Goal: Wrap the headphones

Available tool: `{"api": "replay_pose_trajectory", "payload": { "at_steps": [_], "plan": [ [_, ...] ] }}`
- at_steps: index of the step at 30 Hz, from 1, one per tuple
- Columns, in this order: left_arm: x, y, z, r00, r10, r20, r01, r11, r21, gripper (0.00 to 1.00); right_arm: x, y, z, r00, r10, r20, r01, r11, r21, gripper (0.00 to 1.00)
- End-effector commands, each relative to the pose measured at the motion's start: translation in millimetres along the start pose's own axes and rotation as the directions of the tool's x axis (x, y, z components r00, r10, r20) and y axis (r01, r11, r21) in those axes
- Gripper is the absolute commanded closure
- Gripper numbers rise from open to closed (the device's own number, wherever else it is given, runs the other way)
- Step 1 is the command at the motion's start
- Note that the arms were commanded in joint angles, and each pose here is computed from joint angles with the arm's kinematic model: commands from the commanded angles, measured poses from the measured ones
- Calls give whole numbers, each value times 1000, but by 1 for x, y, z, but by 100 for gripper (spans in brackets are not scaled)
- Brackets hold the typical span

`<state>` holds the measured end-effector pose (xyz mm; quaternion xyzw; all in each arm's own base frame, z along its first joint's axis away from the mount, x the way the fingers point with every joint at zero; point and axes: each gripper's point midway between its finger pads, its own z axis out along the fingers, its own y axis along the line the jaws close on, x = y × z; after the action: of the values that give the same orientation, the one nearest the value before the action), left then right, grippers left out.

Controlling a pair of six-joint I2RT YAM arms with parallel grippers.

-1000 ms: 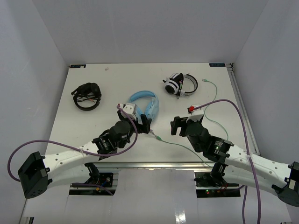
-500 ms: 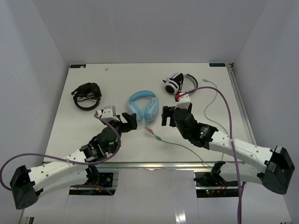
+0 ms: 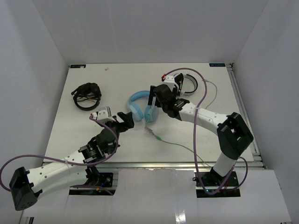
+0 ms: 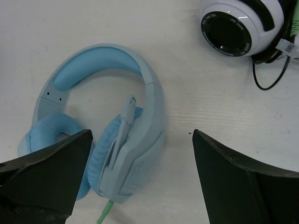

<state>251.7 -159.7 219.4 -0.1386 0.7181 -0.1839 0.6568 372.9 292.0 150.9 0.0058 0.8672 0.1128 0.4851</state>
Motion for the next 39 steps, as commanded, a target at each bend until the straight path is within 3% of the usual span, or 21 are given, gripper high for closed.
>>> {"api": "replay_pose_trajectory", "payload": {
  "at_steps": [1, 15, 23, 31, 39],
  "plan": [
    [-7, 5, -2, 999, -31, 27, 31, 999, -22, 2, -27, 39, 9, 996, 87, 32, -84, 994, -76, 6],
    [-14, 9, -5, 996, -75, 37, 77, 996, -44, 2, 21, 27, 23, 992, -63, -114, 79, 987, 142, 7],
    [-18, 10, -8, 994, -101, 46, 103, 994, -32, 2, 45, 31, 22, 983, -114, -144, 139, 974, 176, 8],
    [-18, 10, -8, 993, -107, 44, 108, 994, -30, 2, 56, 15, 24, 977, -129, -170, 169, 955, 245, 0],
    [-20, 11, -9, 993, -112, 48, 113, 993, -28, 2, 63, 15, 31, 967, -164, -194, 209, 948, 240, 17]
  ]
}}
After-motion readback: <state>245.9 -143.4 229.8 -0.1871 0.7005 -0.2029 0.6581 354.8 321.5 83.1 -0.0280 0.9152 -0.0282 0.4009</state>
